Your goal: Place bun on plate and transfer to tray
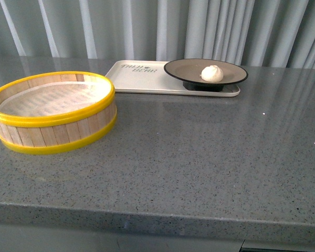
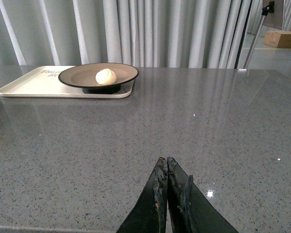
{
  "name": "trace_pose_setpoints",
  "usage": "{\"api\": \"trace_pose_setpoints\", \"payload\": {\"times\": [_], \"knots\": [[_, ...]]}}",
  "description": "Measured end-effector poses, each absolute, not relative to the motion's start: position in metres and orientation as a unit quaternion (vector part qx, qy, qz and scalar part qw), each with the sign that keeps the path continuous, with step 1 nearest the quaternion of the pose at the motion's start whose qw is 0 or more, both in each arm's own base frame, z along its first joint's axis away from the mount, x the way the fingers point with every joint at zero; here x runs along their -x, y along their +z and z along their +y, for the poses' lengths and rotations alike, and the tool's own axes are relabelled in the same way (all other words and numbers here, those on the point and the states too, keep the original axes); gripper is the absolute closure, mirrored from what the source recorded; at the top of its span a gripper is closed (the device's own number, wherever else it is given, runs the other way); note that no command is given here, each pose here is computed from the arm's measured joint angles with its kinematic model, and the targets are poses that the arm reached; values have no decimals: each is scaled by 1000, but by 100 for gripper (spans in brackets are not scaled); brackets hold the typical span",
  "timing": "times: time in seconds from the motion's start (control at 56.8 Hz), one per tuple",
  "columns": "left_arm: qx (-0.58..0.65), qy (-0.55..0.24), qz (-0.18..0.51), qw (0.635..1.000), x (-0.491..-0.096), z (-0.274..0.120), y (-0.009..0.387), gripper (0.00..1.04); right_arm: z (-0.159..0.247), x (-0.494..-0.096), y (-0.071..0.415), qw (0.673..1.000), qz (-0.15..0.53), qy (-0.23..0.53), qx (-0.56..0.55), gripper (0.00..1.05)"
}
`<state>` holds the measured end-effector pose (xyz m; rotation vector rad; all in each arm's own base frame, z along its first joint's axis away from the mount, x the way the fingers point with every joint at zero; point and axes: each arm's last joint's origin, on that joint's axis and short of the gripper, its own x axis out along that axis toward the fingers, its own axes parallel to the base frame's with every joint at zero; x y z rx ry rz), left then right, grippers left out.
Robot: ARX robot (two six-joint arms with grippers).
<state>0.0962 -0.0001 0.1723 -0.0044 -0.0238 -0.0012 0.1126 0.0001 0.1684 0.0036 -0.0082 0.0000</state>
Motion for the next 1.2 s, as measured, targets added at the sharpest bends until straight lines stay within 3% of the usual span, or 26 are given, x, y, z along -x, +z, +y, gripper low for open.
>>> {"api": "trace_pose_setpoints", "payload": {"times": [0.599,0.987,1.145,1.198], "knots": [[2,-1,-12,1000,-96,0,172,7,0,-98,165,1000,-1,1,-1,103],[2,-1,-12,1000,-96,0,172,7,0,-98,165,1000,-1,1,-1,43],[2,-1,-12,1000,-96,0,172,7,0,-98,165,1000,-1,1,-1,7],[2,-1,-12,1000,-96,0,172,7,0,-98,165,1000,-1,1,-1,9]]}}
